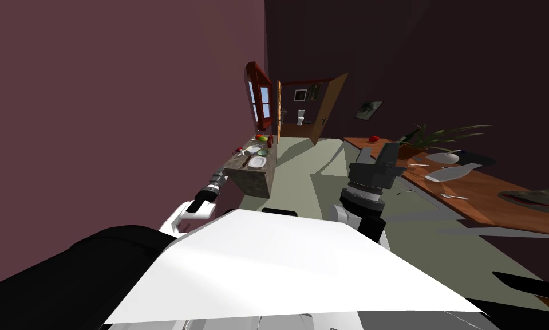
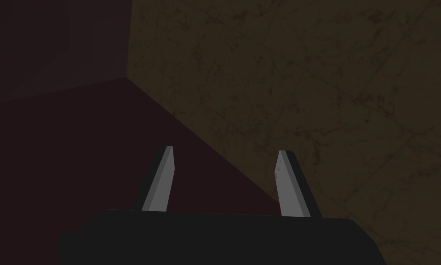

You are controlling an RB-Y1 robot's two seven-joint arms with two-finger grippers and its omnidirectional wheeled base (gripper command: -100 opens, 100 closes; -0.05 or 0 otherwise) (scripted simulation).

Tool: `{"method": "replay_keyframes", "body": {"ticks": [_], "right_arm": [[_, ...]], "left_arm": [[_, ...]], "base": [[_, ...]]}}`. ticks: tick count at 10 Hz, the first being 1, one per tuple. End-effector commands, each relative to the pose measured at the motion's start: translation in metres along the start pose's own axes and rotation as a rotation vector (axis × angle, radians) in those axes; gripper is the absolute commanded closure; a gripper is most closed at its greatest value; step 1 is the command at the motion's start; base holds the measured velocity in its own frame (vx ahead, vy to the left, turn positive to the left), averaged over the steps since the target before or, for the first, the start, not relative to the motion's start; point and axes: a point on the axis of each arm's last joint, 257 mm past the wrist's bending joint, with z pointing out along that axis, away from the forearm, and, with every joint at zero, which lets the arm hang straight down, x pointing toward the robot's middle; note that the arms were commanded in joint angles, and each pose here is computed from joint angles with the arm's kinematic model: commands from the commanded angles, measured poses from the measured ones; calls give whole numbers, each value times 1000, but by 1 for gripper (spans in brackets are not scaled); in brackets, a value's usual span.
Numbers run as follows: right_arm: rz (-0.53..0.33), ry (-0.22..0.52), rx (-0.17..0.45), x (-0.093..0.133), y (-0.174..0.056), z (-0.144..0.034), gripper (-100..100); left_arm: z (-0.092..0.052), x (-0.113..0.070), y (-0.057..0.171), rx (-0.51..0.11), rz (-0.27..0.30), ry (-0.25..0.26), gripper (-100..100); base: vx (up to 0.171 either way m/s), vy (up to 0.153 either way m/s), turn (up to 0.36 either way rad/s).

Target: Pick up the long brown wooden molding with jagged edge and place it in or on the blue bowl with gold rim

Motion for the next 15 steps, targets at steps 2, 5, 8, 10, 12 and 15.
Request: {"method": "replay_keyframes", "body": {"ticks": [2, 5, 8, 10, 12, 15], "right_arm": [[0, 0, 0, 0, 0, 0, 0], [0, 0, 0, 0, 0, 0, 0], [0, 0, 0, 0, 0, 0, 0], [0, 0, 0, 0, 0, 0, 0], [0, 0, 0, 0, 0, 0, 0], [0, 0, 0, 0, 0, 0, 0]], "left_arm": [[-2, -25, 20, -83, 4, -43, -100], [-5, -52, 40, -168, 0, -94, -100], [-10, -78, 54, -234, -9, -142, -100], [-15, -103, 65, -286, -24, -190, -100], [-19, -108, 75, -330, -25, -210, -100], [-30, -135, 90, -406, -48, -274, -100]], "base": [[24, -61, 15], [16, -51, 10], [32, -58, 10], [41, -46, 5], [45, -47, 11], [48, -45, 8]]}}
